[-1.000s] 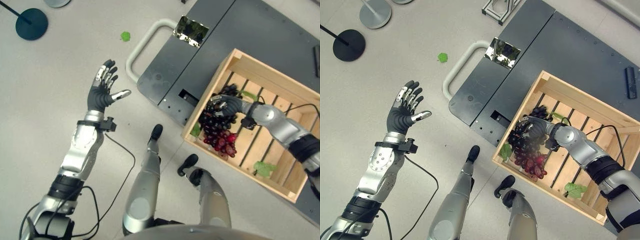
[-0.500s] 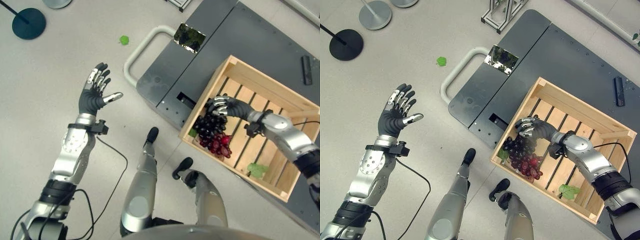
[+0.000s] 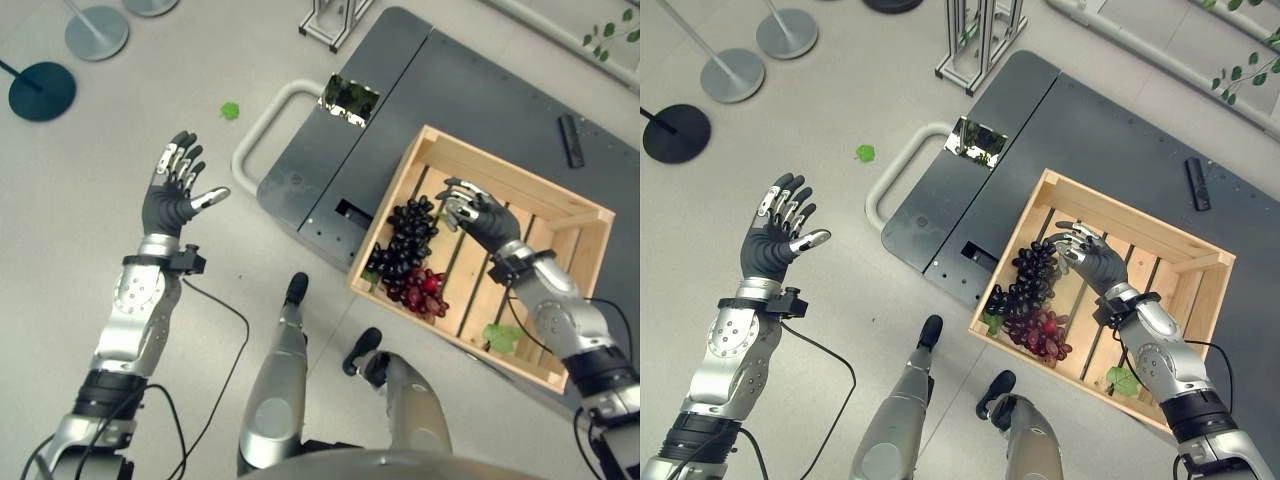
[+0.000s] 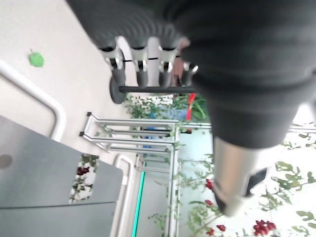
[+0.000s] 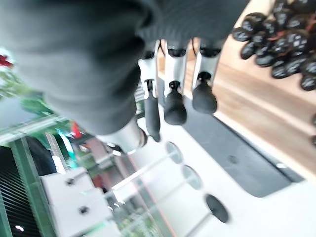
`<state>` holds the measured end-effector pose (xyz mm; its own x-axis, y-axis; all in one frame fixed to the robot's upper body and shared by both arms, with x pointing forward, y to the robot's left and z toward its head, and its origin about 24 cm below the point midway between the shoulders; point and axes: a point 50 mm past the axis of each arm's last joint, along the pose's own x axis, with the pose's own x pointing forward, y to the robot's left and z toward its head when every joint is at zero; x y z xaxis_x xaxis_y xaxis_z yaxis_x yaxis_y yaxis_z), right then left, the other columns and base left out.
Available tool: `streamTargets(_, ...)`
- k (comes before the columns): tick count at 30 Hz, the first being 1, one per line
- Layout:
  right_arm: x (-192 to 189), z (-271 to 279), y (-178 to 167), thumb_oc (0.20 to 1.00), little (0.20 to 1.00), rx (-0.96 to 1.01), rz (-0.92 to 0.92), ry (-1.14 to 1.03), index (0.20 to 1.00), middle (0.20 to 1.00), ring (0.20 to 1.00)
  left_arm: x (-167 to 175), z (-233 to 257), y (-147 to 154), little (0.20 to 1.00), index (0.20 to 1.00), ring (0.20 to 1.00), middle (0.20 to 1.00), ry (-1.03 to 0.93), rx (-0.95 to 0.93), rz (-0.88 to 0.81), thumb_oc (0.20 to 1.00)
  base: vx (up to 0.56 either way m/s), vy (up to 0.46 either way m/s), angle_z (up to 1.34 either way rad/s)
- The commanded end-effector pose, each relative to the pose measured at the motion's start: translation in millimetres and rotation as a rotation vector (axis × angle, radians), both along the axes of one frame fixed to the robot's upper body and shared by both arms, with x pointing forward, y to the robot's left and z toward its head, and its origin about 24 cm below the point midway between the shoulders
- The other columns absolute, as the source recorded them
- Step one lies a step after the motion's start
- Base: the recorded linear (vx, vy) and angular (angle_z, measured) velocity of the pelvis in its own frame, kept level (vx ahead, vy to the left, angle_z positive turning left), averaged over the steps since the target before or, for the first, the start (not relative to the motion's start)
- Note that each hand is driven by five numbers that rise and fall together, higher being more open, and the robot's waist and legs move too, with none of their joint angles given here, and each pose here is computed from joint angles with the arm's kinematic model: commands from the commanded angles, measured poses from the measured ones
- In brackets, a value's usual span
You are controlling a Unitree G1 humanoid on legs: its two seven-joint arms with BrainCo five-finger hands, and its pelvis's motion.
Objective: Pick up the fruits from the basket on one side to the basket on the other side
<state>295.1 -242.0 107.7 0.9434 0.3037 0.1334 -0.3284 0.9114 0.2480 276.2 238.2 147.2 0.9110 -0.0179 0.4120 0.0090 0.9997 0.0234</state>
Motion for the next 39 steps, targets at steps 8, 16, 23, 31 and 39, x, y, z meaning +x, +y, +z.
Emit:
streamTargets(8,-7,24,-6,0.416,0.416,-0.093,-0.014,-0.135,0.416,0.416,0.416,-8,-1,5,1.000,1.000,1.000,1.000,-0.054,-0.061,0.026,1.000,0.00,0.003,-0.01)
streamTargets(16,-11,77,-28,1.000,1.000,-0.882,-0.328,-0.414,1.000,1.000,1.000,-15,-2,15,1.000,1.000,1.000,1.000,-0.057,-0.042,0.100,1.000,-0.03,0.031,-0.08)
streamTargets(23,-3,118,-27,1.000,1.000,-1.829,-0.475,-0.735,1.000,1.000,1.000,-13,3,3,1.000,1.000,1.000,1.000,-0.088,-0.018,0.051,1.000,0.01,0.005,-0.03)
streamTargets(31,12,113,-21,1.000,1.000,-2.138,-0.346,-0.768,1.000,1.000,1.000,-9,8,1,1.000,1.000,1.000,1.000,-0.096,0.012,0.049,1.000,0.00,0.000,0.00)
streamTargets(39,29,108,-4,1.000,1.000,-2.263,-0.220,-0.804,1.000,1.000,1.000,-6,16,-1,1.000,1.000,1.000,1.000,-0.127,0.011,0.049,1.000,0.00,0.009,-0.01)
